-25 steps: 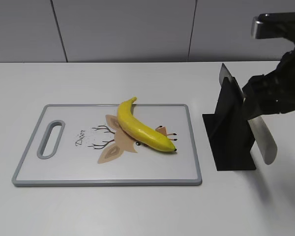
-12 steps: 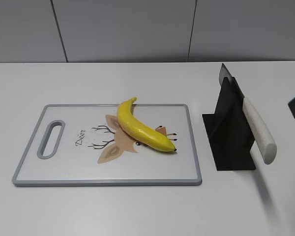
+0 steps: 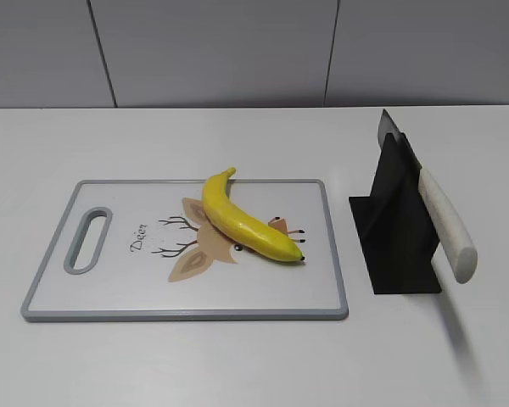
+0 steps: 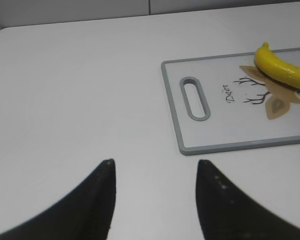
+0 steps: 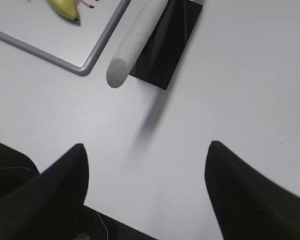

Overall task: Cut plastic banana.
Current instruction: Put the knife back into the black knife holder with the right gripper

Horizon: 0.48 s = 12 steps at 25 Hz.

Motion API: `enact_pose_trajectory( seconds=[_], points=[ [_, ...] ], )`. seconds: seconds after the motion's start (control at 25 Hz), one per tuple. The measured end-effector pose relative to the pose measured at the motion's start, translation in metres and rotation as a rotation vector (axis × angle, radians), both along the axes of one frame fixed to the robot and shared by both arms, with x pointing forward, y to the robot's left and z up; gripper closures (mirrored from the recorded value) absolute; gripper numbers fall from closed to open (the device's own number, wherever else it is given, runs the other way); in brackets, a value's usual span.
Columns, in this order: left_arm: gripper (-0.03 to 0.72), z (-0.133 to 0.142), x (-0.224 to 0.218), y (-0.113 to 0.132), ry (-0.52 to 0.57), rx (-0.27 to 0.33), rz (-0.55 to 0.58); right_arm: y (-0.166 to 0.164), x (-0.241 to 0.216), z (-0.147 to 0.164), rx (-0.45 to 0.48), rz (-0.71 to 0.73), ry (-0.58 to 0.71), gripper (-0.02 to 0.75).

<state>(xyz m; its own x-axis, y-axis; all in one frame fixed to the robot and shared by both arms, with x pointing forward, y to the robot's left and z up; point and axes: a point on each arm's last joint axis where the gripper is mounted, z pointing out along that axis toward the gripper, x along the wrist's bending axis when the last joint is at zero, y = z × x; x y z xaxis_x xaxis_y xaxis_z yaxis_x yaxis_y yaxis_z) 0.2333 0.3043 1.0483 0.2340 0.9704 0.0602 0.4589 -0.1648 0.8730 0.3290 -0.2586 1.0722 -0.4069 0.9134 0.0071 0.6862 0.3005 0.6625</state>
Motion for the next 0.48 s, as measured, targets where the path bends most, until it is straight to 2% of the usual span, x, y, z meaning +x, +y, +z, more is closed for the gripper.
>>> enact_pose_trajectory(
  seconds=[0.28,0.48],
  points=[
    [0.186,0.0,0.0,-0.001,0.0,0.0,0.113,-0.015,-0.037,-0.015,0.028,0.005,-0.072,0.193],
    [0.186,0.0,-0.001,-0.001,0.0,0.0,0.156,-0.023,-0.055,-0.02,0.038,0.016,-0.125,0.224]
  ],
)
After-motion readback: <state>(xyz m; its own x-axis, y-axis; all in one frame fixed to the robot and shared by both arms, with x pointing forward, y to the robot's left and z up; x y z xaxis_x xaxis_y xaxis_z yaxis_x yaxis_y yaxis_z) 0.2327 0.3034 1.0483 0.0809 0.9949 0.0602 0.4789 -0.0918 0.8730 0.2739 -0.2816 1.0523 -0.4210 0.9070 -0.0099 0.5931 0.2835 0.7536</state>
